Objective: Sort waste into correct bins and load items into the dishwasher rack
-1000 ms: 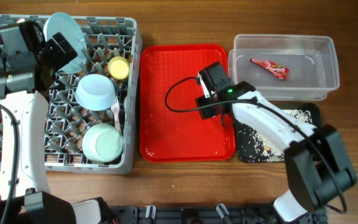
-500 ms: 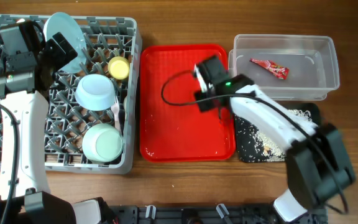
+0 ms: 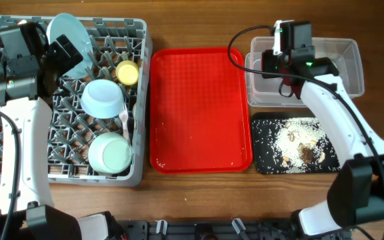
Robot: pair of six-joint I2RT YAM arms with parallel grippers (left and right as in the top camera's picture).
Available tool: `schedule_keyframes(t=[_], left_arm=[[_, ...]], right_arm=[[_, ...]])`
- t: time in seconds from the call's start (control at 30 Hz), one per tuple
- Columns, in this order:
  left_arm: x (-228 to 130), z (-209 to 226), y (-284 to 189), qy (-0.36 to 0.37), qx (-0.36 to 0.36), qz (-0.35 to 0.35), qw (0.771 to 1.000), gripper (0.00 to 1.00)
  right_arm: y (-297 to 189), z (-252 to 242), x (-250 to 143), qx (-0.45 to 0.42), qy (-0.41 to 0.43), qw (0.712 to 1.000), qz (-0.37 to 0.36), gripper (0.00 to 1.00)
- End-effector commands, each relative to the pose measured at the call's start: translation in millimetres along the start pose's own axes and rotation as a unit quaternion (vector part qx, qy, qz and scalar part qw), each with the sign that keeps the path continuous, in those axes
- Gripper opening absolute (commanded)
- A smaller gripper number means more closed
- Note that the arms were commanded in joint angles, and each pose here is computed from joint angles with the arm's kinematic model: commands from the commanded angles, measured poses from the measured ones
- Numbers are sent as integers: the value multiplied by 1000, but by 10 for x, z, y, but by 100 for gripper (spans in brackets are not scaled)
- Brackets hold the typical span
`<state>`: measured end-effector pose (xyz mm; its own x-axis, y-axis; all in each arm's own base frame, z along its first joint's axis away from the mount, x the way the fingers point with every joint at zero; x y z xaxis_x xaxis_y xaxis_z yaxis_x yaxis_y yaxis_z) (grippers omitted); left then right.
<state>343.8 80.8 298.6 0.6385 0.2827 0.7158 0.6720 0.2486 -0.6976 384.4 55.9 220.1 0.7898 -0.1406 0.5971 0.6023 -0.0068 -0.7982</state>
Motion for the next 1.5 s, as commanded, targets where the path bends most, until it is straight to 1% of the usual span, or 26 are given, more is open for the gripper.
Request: schedule_keyframes(t=[0.0, 0.03, 0.07, 0.17, 0.2, 0.27, 0.3, 0.33, 0.4, 0.47, 0.83, 0.87, 0.97, 1.0, 1.03, 1.1, 1.2, 1.33, 1.43, 1.47], left_arm=[[9, 8, -52, -8, -3, -7, 1000, 100], [9, 8, -52, -8, -3, -7, 1000, 100], [9, 8, -52, -8, -3, -7, 1000, 100], [9, 8, -52, -8, -3, -7, 1000, 100], [9, 8, -52, -8, -3, -7, 1000, 100], [9, 8, -52, -8, -3, -7, 1000, 100], [9, 8, -52, -8, -3, -7, 1000, 100], [9, 8, -52, -8, -3, -7, 1000, 100], [9, 8, -52, -8, -3, -7, 1000, 100], [9, 8, -52, -8, -3, -7, 1000, 100], [9, 8, -52, -8, -3, -7, 1000, 100], [9, 8, -52, -8, -3, -7, 1000, 100], [9, 8, -52, -8, -3, -7, 1000, 100], [9, 8, -52, -8, -3, -7, 1000, 100], [9, 8, -52, -8, -3, -7, 1000, 100], [9, 8, -52, -8, -3, -7, 1000, 100], [9, 8, -52, -8, -3, -7, 1000, 100], [9, 8, -52, -8, -3, -7, 1000, 100], [9, 8, -52, -8, -3, -7, 1000, 100], [9, 8, -52, -8, -3, -7, 1000, 100]], right_arm=[[93, 32, -85, 19, -3, 999, 28, 61], [93, 32, -85, 19, -3, 999, 28, 80], [93, 32, -84, 19, -3, 999, 28, 86], [-1, 26, -24, 21, -1, 1000, 12, 88], [-153, 31, 47, 27, 0, 1000, -5, 88], [-552, 103, 173, 87, 0, 995, -38, 88], [-802, 137, 218, 127, -2, 990, -62, 91], [-950, 137, 236, 139, -2, 987, -78, 100], [-1268, 133, 251, 166, -4, 980, -110, 100], [-1404, 119, 255, 171, -5, 977, -127, 100], [-1367, 116, 230, 169, -4, 978, -120, 100], [-1450, 106, 228, 171, -5, 977, -129, 100], [-1941, 43, 198, 186, -7, 964, -190, 100], [-2205, -11, 163, 183, -12, 956, -229, 100], [-2357, -47, 132, 179, -17, 951, -251, 100], [-2805, -145, -4, 176, -43, 931, -316, 100], [-3229, -291, -358, 168, -89, 904, -384, 100], [-3472, -505, -998, 168, -92, 872, -450, 100], [-3381, -645, -1433, 151, -81, 850, -498, 100], [-3303, -667, -1510, 145, -77, 843, -513, 100]])
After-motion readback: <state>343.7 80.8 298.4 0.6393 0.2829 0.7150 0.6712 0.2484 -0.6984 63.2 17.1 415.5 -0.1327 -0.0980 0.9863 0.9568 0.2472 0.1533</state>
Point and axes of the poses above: each gripper's point midway between its finger pads, its own y axis out along the fingers, its own z axis along the line the jaws close on, x = y × z, the point moved 10 cm from there along -y, back along the fingers, and after that the axes turned 14 degrees about y, right-handed, at the moved point
